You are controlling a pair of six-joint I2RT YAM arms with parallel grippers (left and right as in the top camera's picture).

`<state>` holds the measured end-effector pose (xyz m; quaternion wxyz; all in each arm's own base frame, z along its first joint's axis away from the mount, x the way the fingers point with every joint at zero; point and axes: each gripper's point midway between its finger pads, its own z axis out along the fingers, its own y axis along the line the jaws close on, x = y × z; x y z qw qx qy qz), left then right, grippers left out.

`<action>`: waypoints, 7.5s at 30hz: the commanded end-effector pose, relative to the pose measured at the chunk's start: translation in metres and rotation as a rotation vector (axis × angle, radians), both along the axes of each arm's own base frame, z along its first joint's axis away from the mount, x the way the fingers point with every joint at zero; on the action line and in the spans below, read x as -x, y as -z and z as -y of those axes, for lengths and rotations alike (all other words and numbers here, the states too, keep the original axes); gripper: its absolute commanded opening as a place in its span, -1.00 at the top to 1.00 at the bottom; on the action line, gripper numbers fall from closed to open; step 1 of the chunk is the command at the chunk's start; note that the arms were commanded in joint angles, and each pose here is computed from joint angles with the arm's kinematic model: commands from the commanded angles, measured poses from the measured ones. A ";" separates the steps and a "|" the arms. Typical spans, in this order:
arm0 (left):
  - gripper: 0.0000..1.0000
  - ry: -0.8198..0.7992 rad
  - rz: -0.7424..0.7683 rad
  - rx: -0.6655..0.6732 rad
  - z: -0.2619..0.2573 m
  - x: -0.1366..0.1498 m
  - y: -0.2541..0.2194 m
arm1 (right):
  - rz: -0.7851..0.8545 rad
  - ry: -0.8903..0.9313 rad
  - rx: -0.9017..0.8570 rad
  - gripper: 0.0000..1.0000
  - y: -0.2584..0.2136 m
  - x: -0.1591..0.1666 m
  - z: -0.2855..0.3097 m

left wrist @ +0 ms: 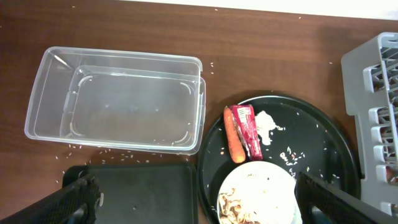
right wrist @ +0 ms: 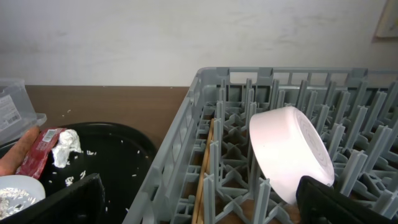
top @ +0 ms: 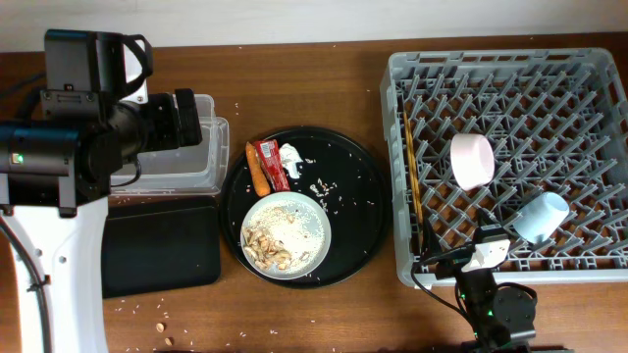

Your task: Sort waste into correct bins and load items into the dishwasher rack

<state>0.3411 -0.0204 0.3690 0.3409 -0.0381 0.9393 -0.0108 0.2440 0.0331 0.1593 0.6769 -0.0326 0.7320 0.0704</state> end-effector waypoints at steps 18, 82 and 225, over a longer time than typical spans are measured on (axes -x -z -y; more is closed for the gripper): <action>-0.10 0.262 -0.448 -0.178 0.171 -0.096 0.348 | 0.000 -0.001 -0.006 -0.96 0.002 0.000 0.000; -0.19 0.021 -0.368 0.016 0.084 -0.049 0.353 | 0.000 -0.001 -0.006 -0.97 0.002 0.000 0.000; 0.99 0.828 0.205 1.343 0.344 -0.048 0.100 | 0.000 -0.001 -0.006 -0.96 0.002 0.000 0.000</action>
